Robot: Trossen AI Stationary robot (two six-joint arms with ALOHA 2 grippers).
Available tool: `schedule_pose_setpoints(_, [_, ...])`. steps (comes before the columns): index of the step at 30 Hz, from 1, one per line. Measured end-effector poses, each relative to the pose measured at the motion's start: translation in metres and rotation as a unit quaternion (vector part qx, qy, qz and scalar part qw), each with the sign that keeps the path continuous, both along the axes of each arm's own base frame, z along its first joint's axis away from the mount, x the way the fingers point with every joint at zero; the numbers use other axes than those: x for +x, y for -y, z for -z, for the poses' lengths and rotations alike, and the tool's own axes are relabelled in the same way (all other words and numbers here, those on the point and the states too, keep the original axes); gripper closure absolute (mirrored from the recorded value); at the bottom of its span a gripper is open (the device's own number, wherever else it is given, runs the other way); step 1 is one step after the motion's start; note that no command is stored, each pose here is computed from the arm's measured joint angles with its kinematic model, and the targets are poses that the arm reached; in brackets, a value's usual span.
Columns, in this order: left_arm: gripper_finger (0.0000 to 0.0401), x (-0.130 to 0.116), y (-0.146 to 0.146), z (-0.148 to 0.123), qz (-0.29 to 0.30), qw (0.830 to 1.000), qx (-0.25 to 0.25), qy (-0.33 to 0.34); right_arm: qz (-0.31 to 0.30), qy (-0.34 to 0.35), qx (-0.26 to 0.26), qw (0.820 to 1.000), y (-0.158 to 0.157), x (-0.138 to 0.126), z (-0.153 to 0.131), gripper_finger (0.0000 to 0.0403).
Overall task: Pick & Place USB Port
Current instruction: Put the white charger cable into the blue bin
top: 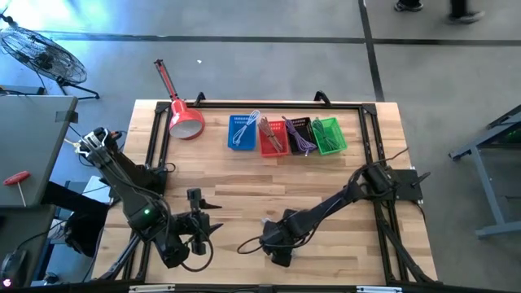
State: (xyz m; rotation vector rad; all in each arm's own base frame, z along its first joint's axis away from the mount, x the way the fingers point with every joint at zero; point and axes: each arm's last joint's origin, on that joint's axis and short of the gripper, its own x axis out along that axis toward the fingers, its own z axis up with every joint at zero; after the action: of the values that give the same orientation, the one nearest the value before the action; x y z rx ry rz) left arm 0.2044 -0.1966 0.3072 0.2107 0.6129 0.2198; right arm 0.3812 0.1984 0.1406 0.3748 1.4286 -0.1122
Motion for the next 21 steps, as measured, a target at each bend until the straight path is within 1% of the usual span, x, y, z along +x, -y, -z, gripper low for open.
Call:
schedule_pose_setpoints(3, [0.0167, 0.001, 0.001, 0.000, 0.002, 1.000, -0.006, 0.006, -0.002, 0.000, -0.002, 1.000, 0.003, 0.002, 0.000, 0.0278])
schedule_pose_setpoints(5, [0.0167, 0.002, 0.002, 0.000, 0.003, 1.000, -0.009, 0.010, -0.001, 0.001, -0.008, 1.000, 0.004, 0.002, 0.001, 0.0291])
schedule_pose_setpoints(7, [0.0167, 0.002, 0.002, 0.000, 0.003, 1.000, -0.009, 0.009, -0.007, 0.001, -0.012, 1.000, 0.007, 0.003, 0.001, 0.0317])
schedule_pose_setpoints(10, [0.0167, 0.002, 0.002, 0.000, 0.007, 1.000, -0.014, 0.005, -0.008, 0.002, -0.024, 1.000, 0.010, 0.003, 0.002, 0.0375])
schedule_pose_setpoints(11, [0.0167, 0.002, 0.002, 0.000, 0.006, 1.000, -0.013, 0.006, -0.007, 0.004, -0.028, 1.000, 0.011, 0.004, 0.002, 0.0387])
schedule_pose_setpoints(12, [0.0167, 0.002, 0.002, 0.000, 0.004, 1.000, -0.011, 0.008, -0.006, 0.005, -0.029, 1.000, 0.012, 0.004, 0.002, 0.0391])
schedule_pose_setpoints(14, [0.0167, 0.002, 0.002, 0.000, 0.003, 1.000, -0.010, 0.008, 0.000, 0.005, -0.029, 1.000, 0.013, 0.005, 0.002, 0.0386])
schedule_pose_setpoints(17, [0.0167, 0.002, 0.002, 0.000, 0.005, 1.000, -0.011, 0.007, -0.013, 0.007, -0.036, 0.999, 0.014, 0.006, 0.000, 0.0394])
schedule_pose_setpoints(21, [0.0167, 0.002, 0.002, -0.001, 0.013, 1.000, 0.009, 0.009, -0.024, 0.040, -0.062, 0.997, 0.014, 0.013, -0.008, 0.0396])
